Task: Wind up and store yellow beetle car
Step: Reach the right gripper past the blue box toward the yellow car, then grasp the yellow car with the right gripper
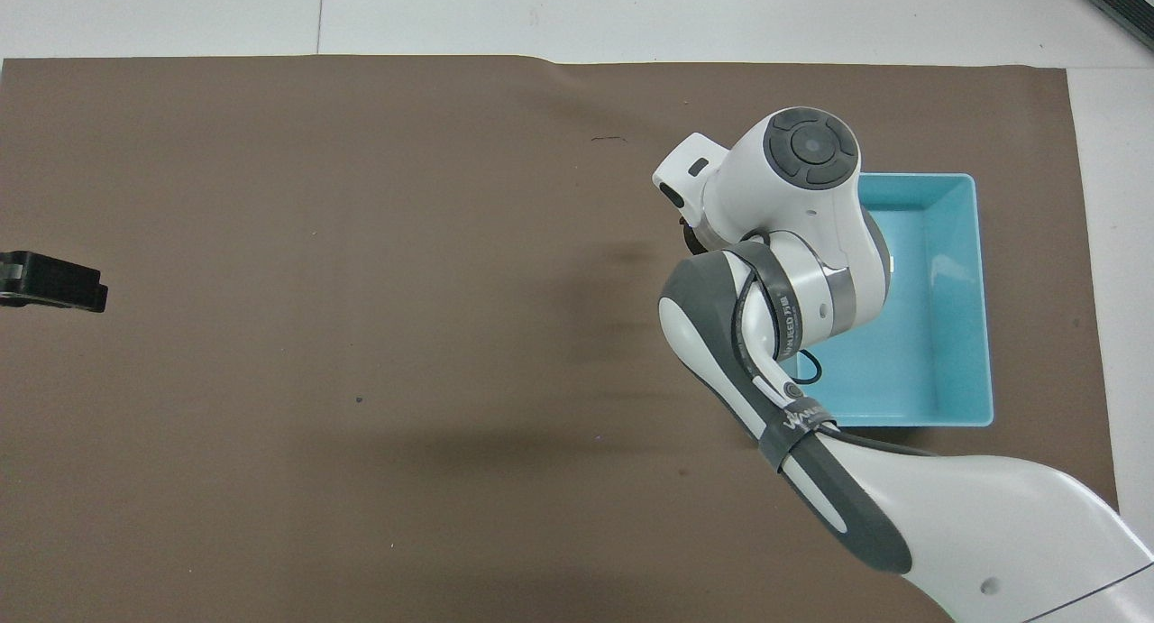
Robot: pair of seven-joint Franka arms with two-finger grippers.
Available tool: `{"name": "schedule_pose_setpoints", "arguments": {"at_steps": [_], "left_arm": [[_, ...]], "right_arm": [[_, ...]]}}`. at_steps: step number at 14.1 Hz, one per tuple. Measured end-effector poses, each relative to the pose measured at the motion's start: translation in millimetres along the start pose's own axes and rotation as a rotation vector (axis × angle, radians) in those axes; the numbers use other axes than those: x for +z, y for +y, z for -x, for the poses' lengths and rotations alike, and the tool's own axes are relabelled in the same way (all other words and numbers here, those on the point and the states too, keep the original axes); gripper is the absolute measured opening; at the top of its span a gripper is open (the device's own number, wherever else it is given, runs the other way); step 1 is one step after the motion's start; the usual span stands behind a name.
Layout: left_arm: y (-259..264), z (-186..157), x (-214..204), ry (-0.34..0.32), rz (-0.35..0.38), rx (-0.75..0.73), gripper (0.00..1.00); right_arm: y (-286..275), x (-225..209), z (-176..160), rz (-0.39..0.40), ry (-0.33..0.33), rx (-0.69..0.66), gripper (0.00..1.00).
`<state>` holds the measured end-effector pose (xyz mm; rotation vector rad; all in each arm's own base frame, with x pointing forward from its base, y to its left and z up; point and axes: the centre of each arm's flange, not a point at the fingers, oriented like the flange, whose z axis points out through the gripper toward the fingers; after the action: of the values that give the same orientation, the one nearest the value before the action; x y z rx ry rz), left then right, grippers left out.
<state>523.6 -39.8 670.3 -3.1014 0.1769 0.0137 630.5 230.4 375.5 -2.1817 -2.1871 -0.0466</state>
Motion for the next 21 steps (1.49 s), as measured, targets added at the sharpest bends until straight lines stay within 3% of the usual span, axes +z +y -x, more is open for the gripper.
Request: {"name": "schedule_pose_setpoints", "arguments": {"at_steps": [8, 16, 20, 21], "left_arm": [[-11, 0, 0, 0.01, 0.049, -0.027, 1.0], [-16, 0, 0, 0.009, 0.053, -0.035, 1.0], [-16, 0, 0, 0.009, 0.053, -0.035, 1.0], [-16, 0, 0, 0.009, 0.053, -0.035, 1.0]], "right_arm": [[-26, 72, 43, -0.062, -0.025, 0.014, 1.0], [-50, 73, 51, -0.087, -0.036, 0.016, 1.0], [-45, 73, 61, -0.061, -0.031, 0.021, 0.91], [-44, 73, 68, -0.062, -0.031, 0.014, 0.84]]}}
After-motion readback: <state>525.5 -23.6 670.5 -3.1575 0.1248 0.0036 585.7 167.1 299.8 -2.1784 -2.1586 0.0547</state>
